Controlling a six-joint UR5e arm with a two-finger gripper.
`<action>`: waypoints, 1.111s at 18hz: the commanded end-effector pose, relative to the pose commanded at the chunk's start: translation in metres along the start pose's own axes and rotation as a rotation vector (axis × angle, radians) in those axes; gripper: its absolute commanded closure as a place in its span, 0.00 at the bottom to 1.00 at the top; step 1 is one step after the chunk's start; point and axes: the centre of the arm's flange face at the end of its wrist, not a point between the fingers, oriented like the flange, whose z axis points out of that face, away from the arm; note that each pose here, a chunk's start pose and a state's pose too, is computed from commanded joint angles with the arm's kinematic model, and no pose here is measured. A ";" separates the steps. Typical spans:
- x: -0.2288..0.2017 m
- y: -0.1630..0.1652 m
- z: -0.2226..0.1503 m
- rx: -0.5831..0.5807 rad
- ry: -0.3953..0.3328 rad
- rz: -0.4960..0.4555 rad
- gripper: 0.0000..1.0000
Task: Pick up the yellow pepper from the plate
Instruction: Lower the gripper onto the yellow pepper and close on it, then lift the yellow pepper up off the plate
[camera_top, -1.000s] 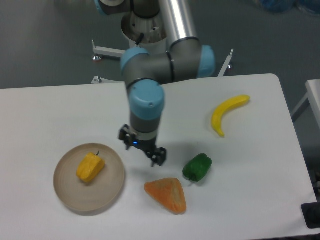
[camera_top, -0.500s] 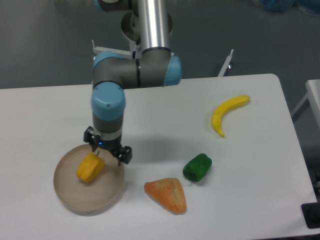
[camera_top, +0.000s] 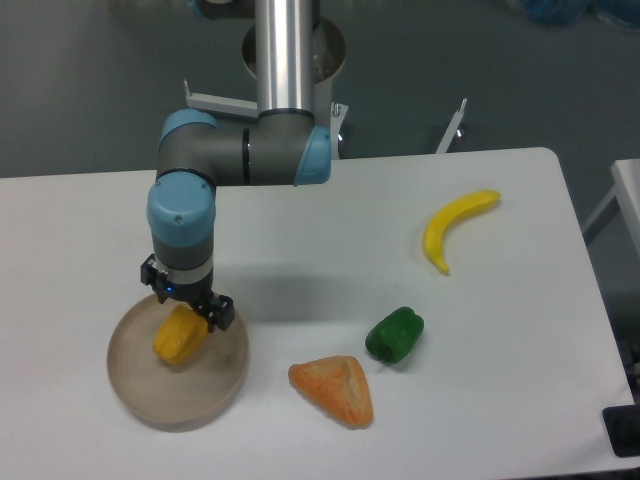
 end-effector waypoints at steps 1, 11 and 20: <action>0.001 -0.001 0.003 -0.002 0.000 0.003 0.00; -0.001 -0.005 0.002 0.012 -0.011 0.016 0.61; -0.016 -0.003 -0.041 0.060 -0.051 0.034 0.63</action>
